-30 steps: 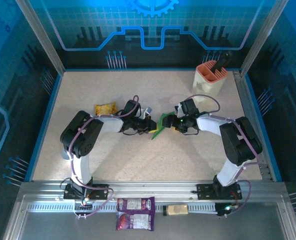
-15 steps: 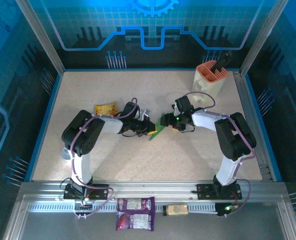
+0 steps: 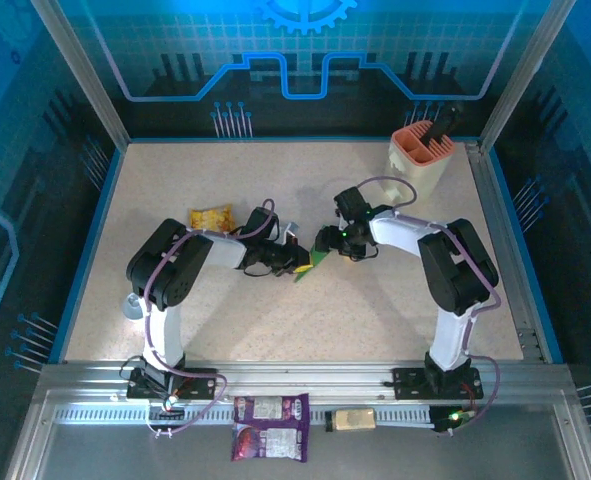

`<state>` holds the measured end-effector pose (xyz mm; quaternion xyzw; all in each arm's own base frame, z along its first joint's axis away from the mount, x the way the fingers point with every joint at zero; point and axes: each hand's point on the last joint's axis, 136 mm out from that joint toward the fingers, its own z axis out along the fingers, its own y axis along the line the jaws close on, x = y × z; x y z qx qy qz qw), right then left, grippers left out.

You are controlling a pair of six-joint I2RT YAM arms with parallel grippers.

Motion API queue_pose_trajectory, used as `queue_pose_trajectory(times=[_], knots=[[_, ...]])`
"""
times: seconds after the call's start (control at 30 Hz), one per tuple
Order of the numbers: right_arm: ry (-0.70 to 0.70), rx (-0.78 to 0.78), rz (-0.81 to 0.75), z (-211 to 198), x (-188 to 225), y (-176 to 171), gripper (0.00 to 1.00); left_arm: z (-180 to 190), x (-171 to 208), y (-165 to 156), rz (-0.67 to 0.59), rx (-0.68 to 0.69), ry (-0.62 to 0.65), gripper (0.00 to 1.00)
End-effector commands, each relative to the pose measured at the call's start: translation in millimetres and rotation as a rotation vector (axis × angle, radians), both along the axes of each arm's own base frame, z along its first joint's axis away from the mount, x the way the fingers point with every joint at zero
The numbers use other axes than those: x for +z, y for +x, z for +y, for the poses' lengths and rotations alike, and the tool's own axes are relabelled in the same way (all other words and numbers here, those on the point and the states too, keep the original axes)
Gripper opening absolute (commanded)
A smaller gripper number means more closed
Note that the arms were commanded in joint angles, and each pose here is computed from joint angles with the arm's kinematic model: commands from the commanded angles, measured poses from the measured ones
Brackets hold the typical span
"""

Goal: Fold a paper plane with a square sheet of paper (pick it up from the middle)

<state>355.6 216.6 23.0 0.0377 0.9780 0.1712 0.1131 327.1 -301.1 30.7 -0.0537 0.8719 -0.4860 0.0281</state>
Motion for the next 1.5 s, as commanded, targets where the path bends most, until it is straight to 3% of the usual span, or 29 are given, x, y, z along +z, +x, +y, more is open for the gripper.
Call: queue_pose_trajectory(times=[0.0, 0.47, 0.8, 1.23, 1.47], knots=[[-0.093, -0.006, 0.077, -8, -35, -11, 0.75, 3, -3, -3, 0.010, -0.006, -0.002, 0.12], [-0.107, -0.003, 0.119, -7, -43, -13, 0.74, 14, 19, -8, -0.068, -0.029, 0.069, 0.32], [-0.100, -0.001, 0.129, -5, -45, -14, 0.74, 18, 17, -13, -0.150, -0.094, 0.214, 0.47], [-0.089, -0.009, 0.140, -6, -47, -15, 0.74, 12, -1, -15, -0.184, -0.181, 0.362, 0.50], [-0.084, -0.013, 0.147, -7, -48, -15, 0.74, 6, -8, -19, -0.180, -0.207, 0.357, 0.51]])
